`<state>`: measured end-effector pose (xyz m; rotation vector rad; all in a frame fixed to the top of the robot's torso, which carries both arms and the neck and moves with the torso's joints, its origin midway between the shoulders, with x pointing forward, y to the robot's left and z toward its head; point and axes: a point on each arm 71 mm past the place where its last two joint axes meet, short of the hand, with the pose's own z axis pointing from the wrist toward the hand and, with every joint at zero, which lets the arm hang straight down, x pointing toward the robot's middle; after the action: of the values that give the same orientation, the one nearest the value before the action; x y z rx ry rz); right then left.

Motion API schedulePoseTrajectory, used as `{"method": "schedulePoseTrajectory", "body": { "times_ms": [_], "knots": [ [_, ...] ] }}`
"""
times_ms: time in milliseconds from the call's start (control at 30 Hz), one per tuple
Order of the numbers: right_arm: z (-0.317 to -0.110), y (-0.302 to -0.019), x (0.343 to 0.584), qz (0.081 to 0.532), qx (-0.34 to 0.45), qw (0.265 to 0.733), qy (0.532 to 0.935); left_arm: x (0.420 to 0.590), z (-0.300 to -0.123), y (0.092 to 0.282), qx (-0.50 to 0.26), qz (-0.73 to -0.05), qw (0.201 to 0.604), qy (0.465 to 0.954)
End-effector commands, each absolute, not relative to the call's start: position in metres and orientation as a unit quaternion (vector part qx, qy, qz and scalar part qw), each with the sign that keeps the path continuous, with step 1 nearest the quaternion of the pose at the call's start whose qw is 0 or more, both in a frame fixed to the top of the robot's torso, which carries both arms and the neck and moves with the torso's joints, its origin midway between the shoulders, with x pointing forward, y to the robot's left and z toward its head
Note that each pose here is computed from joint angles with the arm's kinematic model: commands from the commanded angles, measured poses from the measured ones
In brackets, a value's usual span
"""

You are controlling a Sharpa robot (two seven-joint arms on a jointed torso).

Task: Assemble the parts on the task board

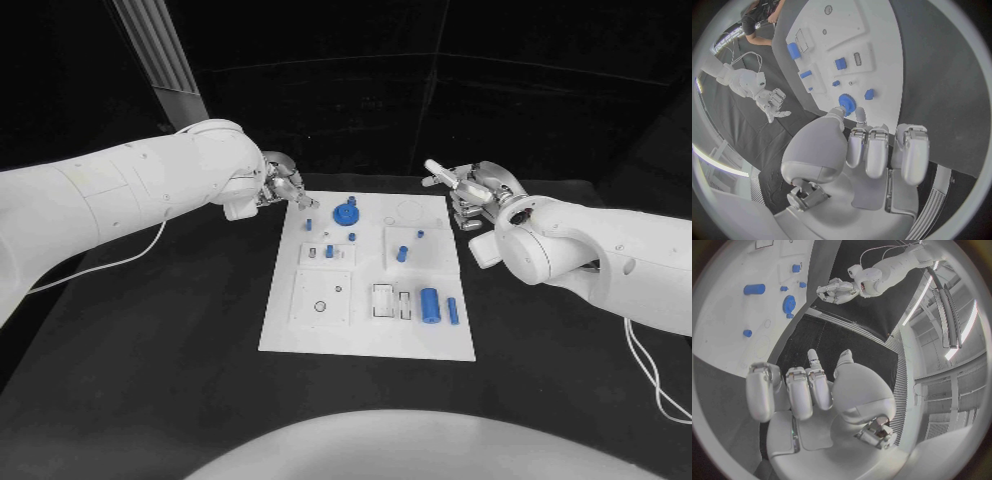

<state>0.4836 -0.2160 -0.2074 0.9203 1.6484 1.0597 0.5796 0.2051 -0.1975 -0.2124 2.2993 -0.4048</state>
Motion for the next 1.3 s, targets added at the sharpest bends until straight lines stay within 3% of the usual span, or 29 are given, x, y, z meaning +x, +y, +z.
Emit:
{"method": "schedulePoseTrajectory", "body": {
  "times_ms": [33,1300],
  "knots": [
    [-0.206,-0.215,0.483,0.436,0.371,0.469,0.673,0.577,-0.205,0.205,-0.072,-0.144,0.357,0.920],
    [-0.206,-0.212,0.483,0.438,0.370,0.467,0.673,0.584,-0.229,0.198,-0.087,-0.092,0.329,0.936]
  ]
}}
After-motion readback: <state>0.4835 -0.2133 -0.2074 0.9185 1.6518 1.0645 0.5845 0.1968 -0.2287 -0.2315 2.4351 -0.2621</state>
